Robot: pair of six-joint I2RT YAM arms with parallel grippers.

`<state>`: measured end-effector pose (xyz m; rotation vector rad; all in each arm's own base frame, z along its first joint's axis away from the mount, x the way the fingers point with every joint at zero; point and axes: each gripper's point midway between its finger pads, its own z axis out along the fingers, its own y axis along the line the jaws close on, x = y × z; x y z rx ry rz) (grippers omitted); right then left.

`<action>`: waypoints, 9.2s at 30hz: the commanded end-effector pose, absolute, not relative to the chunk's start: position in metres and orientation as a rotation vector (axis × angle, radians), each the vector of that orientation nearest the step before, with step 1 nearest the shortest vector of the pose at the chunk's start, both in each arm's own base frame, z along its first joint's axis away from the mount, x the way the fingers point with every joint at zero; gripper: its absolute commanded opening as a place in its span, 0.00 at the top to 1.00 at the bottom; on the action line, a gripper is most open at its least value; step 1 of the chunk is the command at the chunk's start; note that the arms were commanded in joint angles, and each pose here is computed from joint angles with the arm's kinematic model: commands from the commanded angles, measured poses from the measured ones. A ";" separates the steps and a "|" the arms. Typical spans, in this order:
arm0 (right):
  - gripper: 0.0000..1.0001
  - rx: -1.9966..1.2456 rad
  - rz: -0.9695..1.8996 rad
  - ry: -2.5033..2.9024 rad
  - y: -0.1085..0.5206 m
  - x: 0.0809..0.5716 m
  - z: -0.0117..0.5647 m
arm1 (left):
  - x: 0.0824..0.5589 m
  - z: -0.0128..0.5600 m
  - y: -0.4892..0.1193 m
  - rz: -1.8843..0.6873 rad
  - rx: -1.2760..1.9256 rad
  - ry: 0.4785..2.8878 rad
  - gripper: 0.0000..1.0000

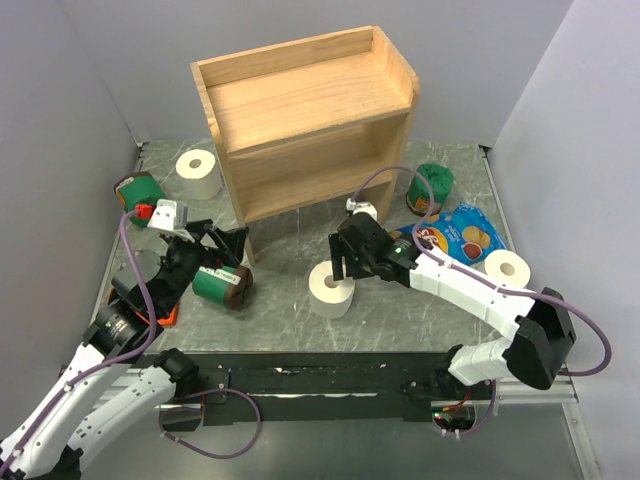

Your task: Place and organize the paper towels onto the shelf

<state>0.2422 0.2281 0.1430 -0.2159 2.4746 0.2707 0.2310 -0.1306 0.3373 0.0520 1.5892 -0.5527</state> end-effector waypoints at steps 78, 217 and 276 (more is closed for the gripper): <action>0.62 0.058 0.428 1.379 0.134 0.330 0.616 | 0.236 0.337 -0.137 -0.554 0.082 1.591 0.04; 0.54 0.795 -0.375 2.347 -0.136 0.292 0.164 | 0.242 0.328 -0.140 -0.545 0.080 1.600 0.03; 0.54 -1.187 -0.108 0.752 0.268 0.306 0.594 | 0.222 0.353 -0.129 -0.587 0.073 1.504 0.04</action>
